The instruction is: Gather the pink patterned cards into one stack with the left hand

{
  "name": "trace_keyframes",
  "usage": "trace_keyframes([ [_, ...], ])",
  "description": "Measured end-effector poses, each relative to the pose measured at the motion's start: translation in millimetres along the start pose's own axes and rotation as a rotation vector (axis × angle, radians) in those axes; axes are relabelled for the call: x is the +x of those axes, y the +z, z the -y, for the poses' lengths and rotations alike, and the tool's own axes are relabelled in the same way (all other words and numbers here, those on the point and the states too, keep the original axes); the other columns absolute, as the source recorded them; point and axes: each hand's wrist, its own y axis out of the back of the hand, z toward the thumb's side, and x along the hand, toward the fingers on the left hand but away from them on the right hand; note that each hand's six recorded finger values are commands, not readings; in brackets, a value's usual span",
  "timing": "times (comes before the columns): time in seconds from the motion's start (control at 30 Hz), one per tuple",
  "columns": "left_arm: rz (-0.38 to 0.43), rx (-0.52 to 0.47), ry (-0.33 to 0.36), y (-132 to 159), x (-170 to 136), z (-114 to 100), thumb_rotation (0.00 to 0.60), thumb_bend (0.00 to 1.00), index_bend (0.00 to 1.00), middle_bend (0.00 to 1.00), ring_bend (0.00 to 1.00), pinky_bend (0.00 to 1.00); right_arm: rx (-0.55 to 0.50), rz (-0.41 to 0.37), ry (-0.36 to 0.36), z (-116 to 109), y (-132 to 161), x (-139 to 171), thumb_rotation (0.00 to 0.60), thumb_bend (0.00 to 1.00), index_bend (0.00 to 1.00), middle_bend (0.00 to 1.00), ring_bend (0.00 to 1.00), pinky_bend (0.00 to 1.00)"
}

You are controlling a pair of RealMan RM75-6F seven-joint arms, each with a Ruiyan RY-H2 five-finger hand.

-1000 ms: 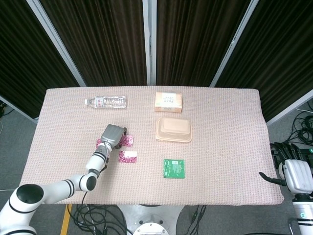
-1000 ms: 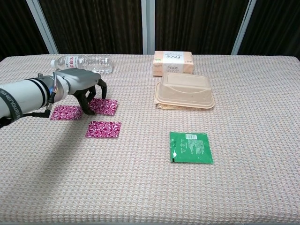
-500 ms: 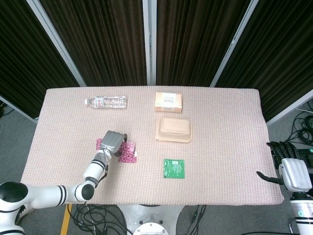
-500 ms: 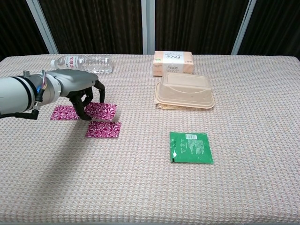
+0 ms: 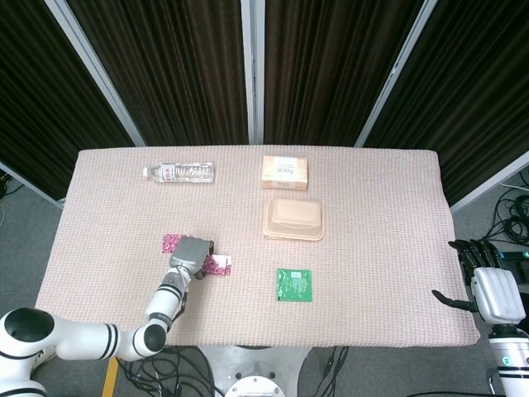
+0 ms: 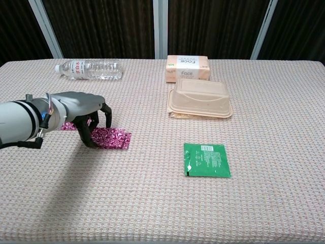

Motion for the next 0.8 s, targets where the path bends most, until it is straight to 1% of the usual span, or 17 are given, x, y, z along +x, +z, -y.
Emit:
trace_keyframes([
  [0.17,-0.011,-0.027,0.003,4.3,2.9,0.6,0.6,0.25,0.45,0.84,0.84,0.94,-0.002,0.003,0.004,1.3,-1.3,0.7,0.465,0.02,0.17,0.15,0.09,0.06],
  [0.5,-0.018,-0.037,-0.007,6.9,4.5,4.9,0.6,0.25,0.45,0.84,0.84,0.94,-0.005,0.003,0.011,3.4,-1.8,0.5,0.472,0.02,0.17,0.15,0.09,0.06],
  [0.7,-0.019,-0.039,-0.008,8.3,4.2,5.6,0.6,0.24,0.43,0.84,0.84,0.94,-0.005,0.007,0.013,3.8,-3.2,0.5,0.459,0.02,0.17,0.16,0.09,0.06],
  [0.8,-0.019,-0.037,-0.008,8.6,4.5,6.0,0.6,0.24,0.43,0.84,0.84,0.94,-0.006,0.007,0.014,4.2,-3.0,0.5,0.462,0.02,0.17,0.16,0.09,0.06],
])
